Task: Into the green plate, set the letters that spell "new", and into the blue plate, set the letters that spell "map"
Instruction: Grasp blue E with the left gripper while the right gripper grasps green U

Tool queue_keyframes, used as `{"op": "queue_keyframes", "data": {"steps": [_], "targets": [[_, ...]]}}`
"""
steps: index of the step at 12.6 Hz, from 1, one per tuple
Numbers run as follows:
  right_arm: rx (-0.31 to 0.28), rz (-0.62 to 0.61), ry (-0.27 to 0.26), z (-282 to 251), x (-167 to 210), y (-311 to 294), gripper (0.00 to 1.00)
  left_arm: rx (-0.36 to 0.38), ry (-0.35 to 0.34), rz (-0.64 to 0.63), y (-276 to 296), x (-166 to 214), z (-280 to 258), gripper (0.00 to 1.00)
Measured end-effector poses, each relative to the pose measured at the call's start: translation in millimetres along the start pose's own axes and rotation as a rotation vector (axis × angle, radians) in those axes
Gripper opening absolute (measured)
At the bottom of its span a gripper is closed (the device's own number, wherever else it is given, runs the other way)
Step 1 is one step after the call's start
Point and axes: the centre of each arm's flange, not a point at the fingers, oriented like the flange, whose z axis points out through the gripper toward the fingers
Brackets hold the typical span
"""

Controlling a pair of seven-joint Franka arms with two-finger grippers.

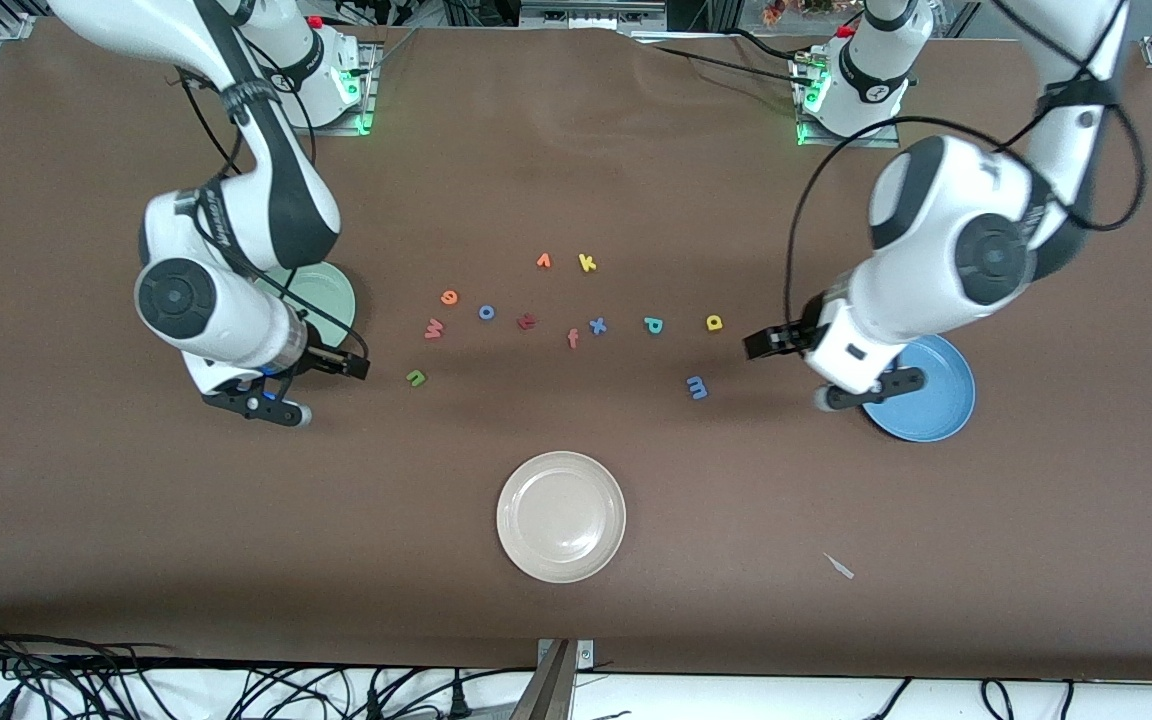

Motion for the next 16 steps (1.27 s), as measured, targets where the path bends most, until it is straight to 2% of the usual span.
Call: {"op": "queue_keyframes", "data": {"steps": [3,5,8,9,12,14,16], "targets": [[0.048,0.213,0.063,73.1,-13.4,-54.9,1.0,0.011,0.071,-0.036,18.7,-30.3,72.6,1.0],[0.061,0.315,0.073,118.2,-24.6,-76.4,0.99,0.008,0.105,-0.075,21.6,-50.8,118.0,1.0],[0.031,0.371,0.056,137.5,-29.2,-67.0,0.94,0.017,0.119,-0.127,24.3,-63.5,168.8,1.0],[0.022,0.378,0.051,138.6,-31.4,-60.6,0.89,0.027,0.134,-0.136,25.1,-63.3,185.0,1.0],[0.006,0.411,0.037,142.3,-43.4,-51.1,0.88,0.059,0.158,-0.13,28.4,-54.2,213.2,1.0],[0.008,0.419,0.036,148.1,-49.9,-52.0,0.8,0.079,0.181,-0.098,30.8,-44.6,218.3,0.98],[0.029,0.42,0.051,145.8,-50.9,-54.8,0.54,0.116,0.191,-0.065,32.9,-38.5,224.1,0.95]]}}
